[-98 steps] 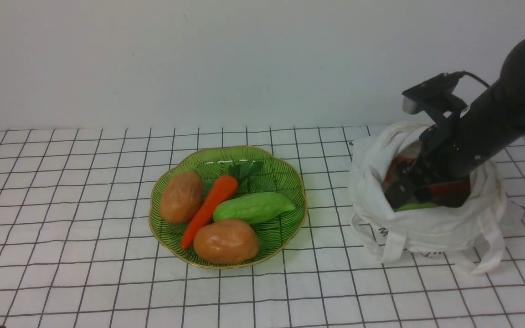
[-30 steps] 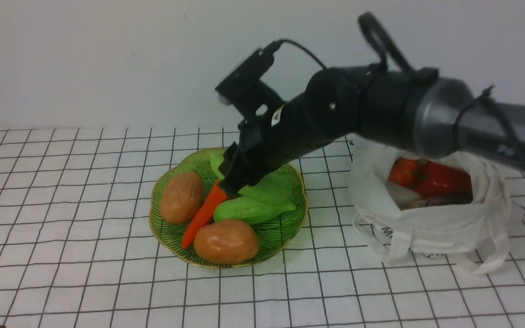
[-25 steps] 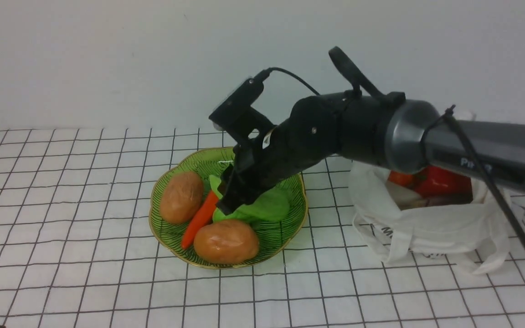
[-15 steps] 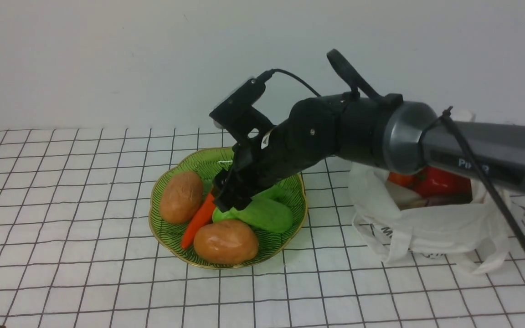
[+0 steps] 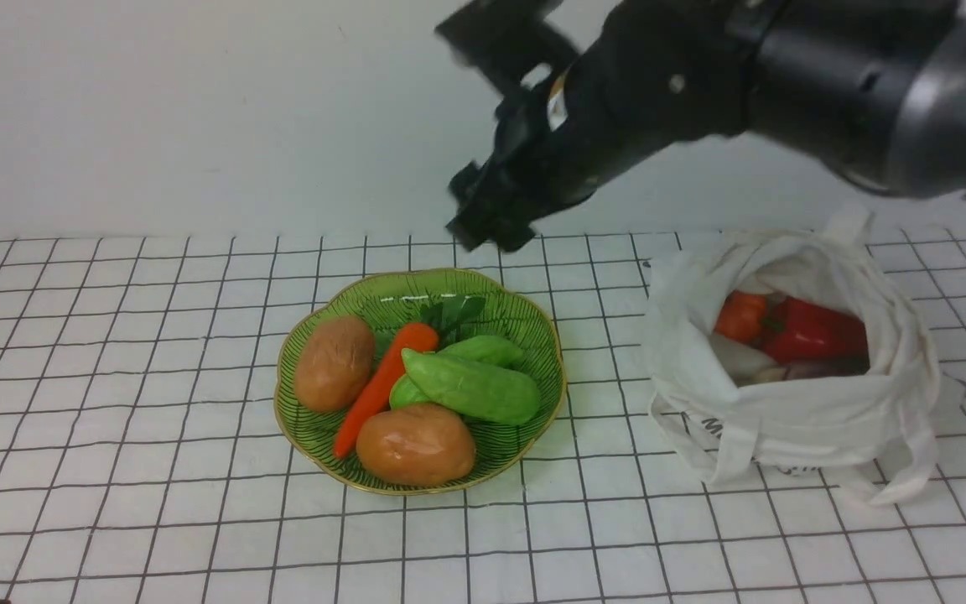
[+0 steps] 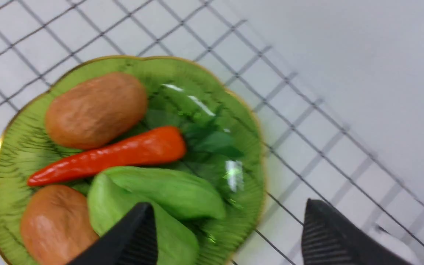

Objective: Take vegetables from bag on white checkered tablecloth place on plate.

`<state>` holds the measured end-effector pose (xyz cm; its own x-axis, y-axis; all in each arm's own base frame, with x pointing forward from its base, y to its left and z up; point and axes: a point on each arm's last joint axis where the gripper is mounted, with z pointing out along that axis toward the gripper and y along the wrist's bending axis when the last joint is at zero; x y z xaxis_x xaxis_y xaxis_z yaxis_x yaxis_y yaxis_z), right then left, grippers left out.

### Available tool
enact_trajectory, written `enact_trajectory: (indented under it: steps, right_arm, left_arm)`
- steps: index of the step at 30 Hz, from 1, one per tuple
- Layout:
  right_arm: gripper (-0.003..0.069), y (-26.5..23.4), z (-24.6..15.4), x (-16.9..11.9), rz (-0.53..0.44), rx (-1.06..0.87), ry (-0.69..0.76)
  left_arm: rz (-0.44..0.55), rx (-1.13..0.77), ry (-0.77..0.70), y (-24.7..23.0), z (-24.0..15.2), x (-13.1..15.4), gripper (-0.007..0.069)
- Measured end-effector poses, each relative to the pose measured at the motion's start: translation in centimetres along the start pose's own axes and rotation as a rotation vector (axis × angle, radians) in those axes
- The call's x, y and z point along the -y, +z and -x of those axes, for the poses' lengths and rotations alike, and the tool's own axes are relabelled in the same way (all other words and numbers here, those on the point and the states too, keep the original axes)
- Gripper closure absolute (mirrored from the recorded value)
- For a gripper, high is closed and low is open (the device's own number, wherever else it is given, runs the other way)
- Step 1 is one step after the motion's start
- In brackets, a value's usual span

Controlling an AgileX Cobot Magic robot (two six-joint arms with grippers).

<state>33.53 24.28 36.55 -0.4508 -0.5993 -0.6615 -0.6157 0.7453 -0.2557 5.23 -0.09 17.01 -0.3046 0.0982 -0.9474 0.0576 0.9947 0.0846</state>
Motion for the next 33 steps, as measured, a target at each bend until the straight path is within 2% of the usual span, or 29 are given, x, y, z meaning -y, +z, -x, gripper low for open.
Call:
enact_trajectory:
  steps: [1, 2, 5, 7, 9, 13, 14, 16, 19, 20, 24, 25, 26, 28, 33]
  right_arm:
    - [0.0260, -1.6, 0.0, 0.6, -0.030, -0.016, 0.009]
    - [0.0343, -4.3, 0.0, 1.5, -0.074, -0.029, 0.039]
    - [0.0530, -10.5, -0.5, 3.1, -0.148, -0.010, 0.085]
    - [0.0616, -14.5, -1.0, 3.8, -0.176, 0.055, 0.131]
    - [0.0655, -19.1, -1.8, 4.5, -0.190, 0.145, 0.186]
    - [0.0671, -27.8, -5.5, 5.2, -0.186, 0.311, 0.309]
    - [0.0671, -27.8, -5.5, 5.2, -0.186, 0.311, 0.309]
    - [0.0671, -31.2, -9.1, 5.1, -0.185, 0.379, 0.354]
    - [0.0671, -33.7, -14.6, 4.3, -0.183, 0.457, 0.369]
    - [0.0671, -33.8, -15.0, 4.2, -0.183, 0.464, 0.368]
    - [0.0671, -33.5, -22.0, 2.4, -0.162, 0.658, 0.355]
    - [0.0671, -33.2, -24.6, 1.5, -0.140, 0.775, 0.372]
    - [0.0671, -33.6, -24.8, 1.5, -0.140, 0.805, 0.372]
    - [0.0671, -32.3, -28.2, 0.3, -0.101, 0.964, 0.416]
    - [0.0671, -28.9, -30.7, -0.8, -0.085, 1.001, 0.452]
  left_arm:
    - [0.000, 0.000, 0.000, 0.0, 0.0, 0.0, 0.0634]
    - [0.000, 0.000, 0.000, 0.0, 0.0, 0.0, 0.0634]
    - [0.000, 0.000, 0.000, 0.0, 0.0, 0.0, 0.0634]
    - [0.000, 0.000, 0.000, 0.0, 0.0, 0.0, 0.0634]
    - [0.000, 0.000, 0.000, 0.0, 0.0, 0.0, 0.0634]
    - [0.000, 0.000, 0.000, 0.0, 0.0, 0.0, 0.0634]
    - [0.000, 0.000, 0.000, 0.0, 0.0, 0.0, 0.0634]
    - [0.000, 0.000, 0.000, 0.0, 0.0, 0.0, 0.0634]
    - [0.000, 0.000, 0.000, 0.0, 0.0, 0.0, 0.0634]
    - [0.000, 0.000, 0.000, 0.0, 0.0, 0.0, 0.0634]
    - [0.000, 0.000, 0.000, 0.0, 0.0, 0.0, 0.0634]
    - [0.000, 0.000, 0.000, 0.0, 0.0, 0.0, 0.0634]
    - [0.000, 0.000, 0.000, 0.0, 0.0, 0.0, 0.0634]
    - [0.000, 0.000, 0.000, 0.0, 0.0, 0.0, 0.0634]
    - [0.000, 0.000, 0.000, 0.0, 0.0, 0.0, 0.0634]
